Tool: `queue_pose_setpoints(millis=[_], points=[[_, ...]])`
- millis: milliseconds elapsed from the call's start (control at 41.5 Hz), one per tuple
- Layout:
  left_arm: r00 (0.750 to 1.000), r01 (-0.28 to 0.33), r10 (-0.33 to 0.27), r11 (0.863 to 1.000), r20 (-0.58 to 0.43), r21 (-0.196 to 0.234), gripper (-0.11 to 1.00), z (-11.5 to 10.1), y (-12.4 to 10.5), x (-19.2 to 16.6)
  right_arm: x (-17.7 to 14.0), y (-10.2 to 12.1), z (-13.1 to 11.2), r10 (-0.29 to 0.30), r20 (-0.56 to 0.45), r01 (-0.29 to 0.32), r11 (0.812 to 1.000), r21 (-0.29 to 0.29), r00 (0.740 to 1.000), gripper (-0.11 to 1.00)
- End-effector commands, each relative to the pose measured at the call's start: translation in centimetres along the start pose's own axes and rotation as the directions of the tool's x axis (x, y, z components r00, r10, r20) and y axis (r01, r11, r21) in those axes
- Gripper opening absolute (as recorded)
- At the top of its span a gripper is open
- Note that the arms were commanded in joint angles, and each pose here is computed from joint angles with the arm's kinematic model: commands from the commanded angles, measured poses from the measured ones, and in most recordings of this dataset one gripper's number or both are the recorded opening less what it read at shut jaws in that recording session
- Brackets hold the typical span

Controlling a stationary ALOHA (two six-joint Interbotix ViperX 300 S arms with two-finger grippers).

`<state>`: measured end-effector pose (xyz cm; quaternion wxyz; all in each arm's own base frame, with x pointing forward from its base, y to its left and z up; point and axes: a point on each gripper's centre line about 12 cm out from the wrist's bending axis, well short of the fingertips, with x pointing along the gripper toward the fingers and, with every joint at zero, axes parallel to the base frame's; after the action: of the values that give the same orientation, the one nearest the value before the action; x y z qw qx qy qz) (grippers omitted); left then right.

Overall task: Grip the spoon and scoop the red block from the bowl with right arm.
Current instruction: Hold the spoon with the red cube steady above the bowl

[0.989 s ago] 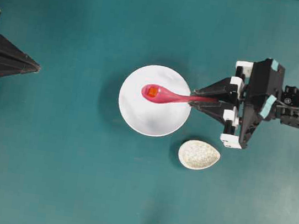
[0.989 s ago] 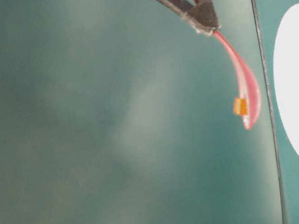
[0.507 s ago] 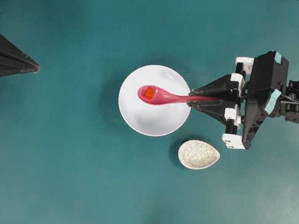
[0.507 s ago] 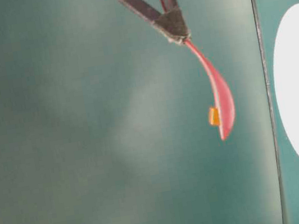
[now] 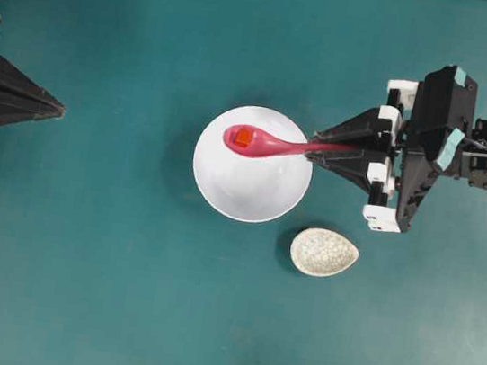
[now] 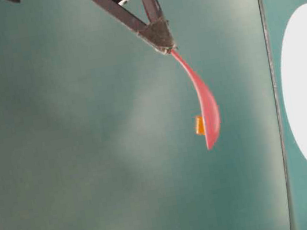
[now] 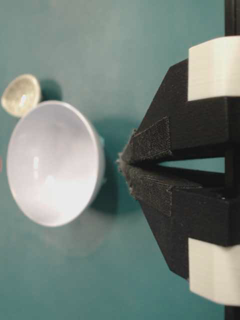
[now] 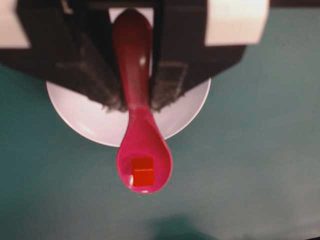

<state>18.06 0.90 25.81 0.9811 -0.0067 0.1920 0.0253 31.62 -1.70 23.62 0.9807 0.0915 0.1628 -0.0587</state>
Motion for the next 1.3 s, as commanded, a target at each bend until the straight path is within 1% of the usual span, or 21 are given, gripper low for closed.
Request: queue_pose_setpoints(millis=[0, 386, 1278], points=[[1.0, -0.002, 0.002, 1.0, 0.029, -0.001, 0.0, 1.18, 0.03, -0.18, -0.3, 0.3, 1.67, 0.009, 0.05, -0.009, 1.0, 0.002, 0.999, 0.24], [1.0, -0.002, 0.002, 1.0, 0.029, -0.001, 0.0, 1.18, 0.03, -0.18, -0.69, 0.3, 1.55, 0.013, 0.051, -0.012, 1.0, -0.019, 0.999, 0.24], [1.0, 0.0, 0.0, 1.0, 0.028, 0.0, 0.0, 1.12, 0.0, -0.16, -0.72, 0.3, 1.61, 0.013, 0.054, -0.012, 1.0, -0.017, 0.998, 0.24]])
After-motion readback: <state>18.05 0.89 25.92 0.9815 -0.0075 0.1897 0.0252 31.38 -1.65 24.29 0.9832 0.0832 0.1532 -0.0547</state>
